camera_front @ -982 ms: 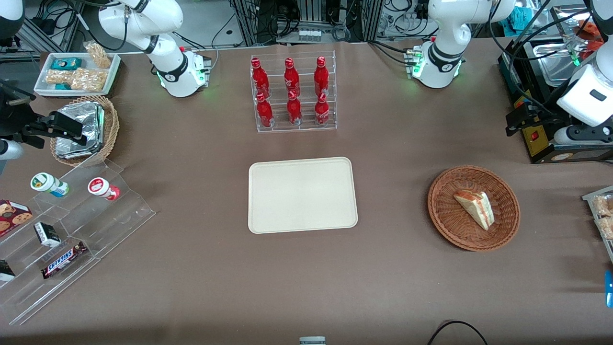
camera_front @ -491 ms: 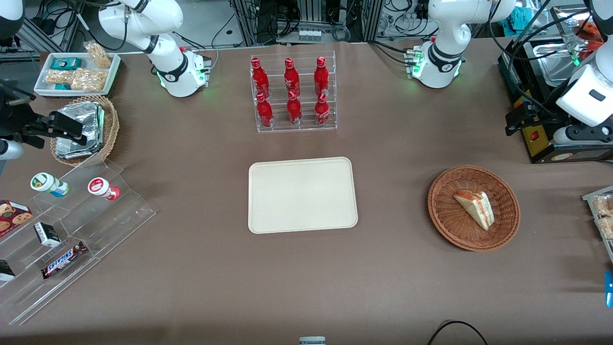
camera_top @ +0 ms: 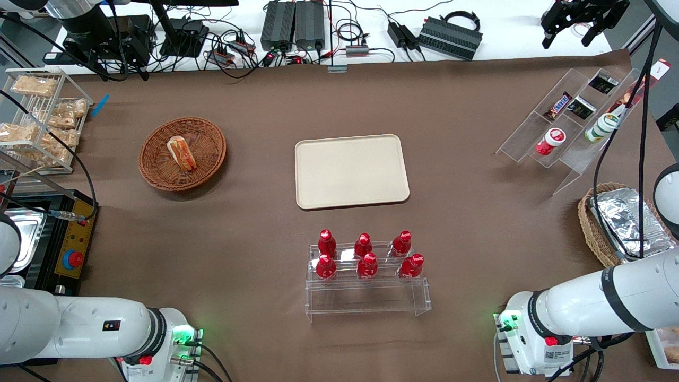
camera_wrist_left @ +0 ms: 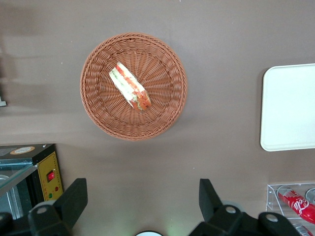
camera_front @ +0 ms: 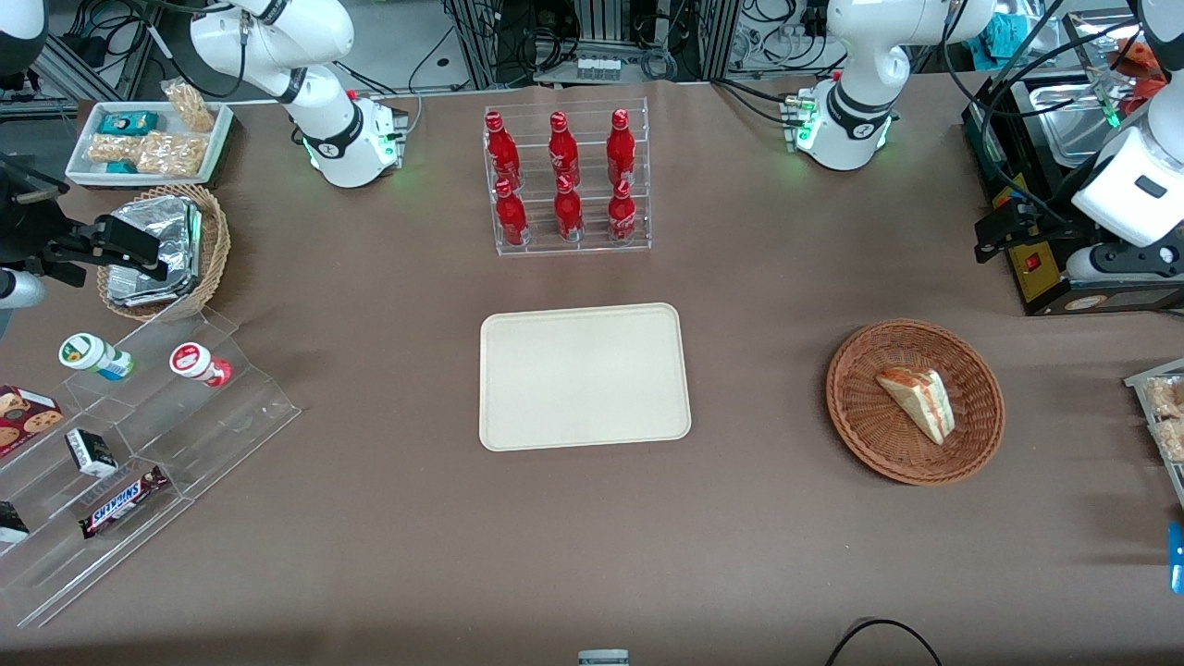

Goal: Place sandwich from basket to tray
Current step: 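Lower the open left gripper over the wrapped sandwich in the wicker basket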

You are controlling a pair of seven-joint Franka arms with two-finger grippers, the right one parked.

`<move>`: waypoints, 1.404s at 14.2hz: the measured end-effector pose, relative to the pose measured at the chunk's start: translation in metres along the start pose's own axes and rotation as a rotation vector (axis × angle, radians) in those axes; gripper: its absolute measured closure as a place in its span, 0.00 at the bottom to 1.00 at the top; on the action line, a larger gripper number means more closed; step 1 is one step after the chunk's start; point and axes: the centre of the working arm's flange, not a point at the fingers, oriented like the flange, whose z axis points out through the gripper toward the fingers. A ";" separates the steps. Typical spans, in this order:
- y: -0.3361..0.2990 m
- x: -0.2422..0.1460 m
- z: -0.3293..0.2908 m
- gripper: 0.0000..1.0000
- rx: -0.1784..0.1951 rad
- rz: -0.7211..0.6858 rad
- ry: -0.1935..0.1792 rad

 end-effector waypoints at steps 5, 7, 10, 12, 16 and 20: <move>-0.011 0.023 0.095 0.00 0.002 -0.023 -0.059; -0.023 0.030 0.154 0.00 0.000 -0.044 -0.034; -0.032 0.031 0.228 0.00 -0.001 -0.061 0.028; -0.040 0.031 0.255 0.00 -0.008 -0.085 0.027; -0.043 0.039 0.271 0.00 -0.140 -0.341 0.032; -0.046 0.051 0.292 0.00 -0.171 -0.592 0.071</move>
